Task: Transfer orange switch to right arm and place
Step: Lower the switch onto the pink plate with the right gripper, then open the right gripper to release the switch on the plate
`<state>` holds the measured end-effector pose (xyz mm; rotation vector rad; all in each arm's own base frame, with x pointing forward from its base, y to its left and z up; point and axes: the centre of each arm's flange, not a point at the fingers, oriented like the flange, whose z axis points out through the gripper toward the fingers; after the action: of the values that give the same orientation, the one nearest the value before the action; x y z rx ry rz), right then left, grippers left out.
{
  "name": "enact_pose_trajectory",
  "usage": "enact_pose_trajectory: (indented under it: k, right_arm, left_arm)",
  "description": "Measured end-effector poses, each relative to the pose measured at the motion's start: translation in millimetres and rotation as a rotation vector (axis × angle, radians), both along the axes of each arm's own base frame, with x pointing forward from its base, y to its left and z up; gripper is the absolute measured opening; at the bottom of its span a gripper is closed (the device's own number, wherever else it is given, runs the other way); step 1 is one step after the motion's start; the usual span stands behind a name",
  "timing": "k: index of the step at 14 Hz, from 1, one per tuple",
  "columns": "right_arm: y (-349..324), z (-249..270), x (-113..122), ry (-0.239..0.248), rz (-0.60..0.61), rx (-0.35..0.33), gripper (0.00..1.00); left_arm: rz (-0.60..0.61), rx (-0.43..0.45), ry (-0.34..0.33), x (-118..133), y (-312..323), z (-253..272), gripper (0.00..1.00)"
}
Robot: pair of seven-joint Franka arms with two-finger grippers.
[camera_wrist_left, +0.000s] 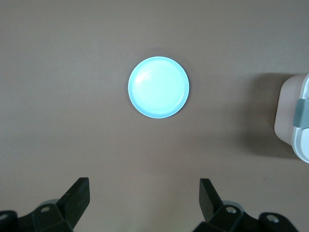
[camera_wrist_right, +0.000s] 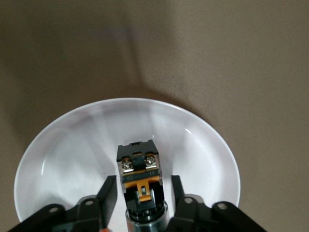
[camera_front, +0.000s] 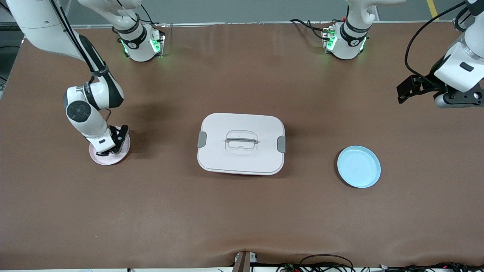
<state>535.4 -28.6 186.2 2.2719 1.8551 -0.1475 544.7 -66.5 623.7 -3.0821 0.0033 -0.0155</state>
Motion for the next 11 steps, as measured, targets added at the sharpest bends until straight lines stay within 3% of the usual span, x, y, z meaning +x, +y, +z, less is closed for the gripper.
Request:
enact_pose_trajectory:
  k: [4, 7, 11]
  right_arm:
    - [-3, 12, 7, -0.020, -0.009, -0.007, 0.98]
    - [-11, 31, 11, -0.010, -0.075, -0.030, 1.00]
    - [-18, 56, 10, -0.018, -0.454, 0.031, 1.00]
  left_arm:
    - [0.000, 0.000, 0.001, 0, 0, -1, 1.00]
    - [0.000, 0.000, 0.004, 0, 0, -2, 1.00]
    - [0.000, 0.001, 0.006, 0, 0, -3, 1.00]
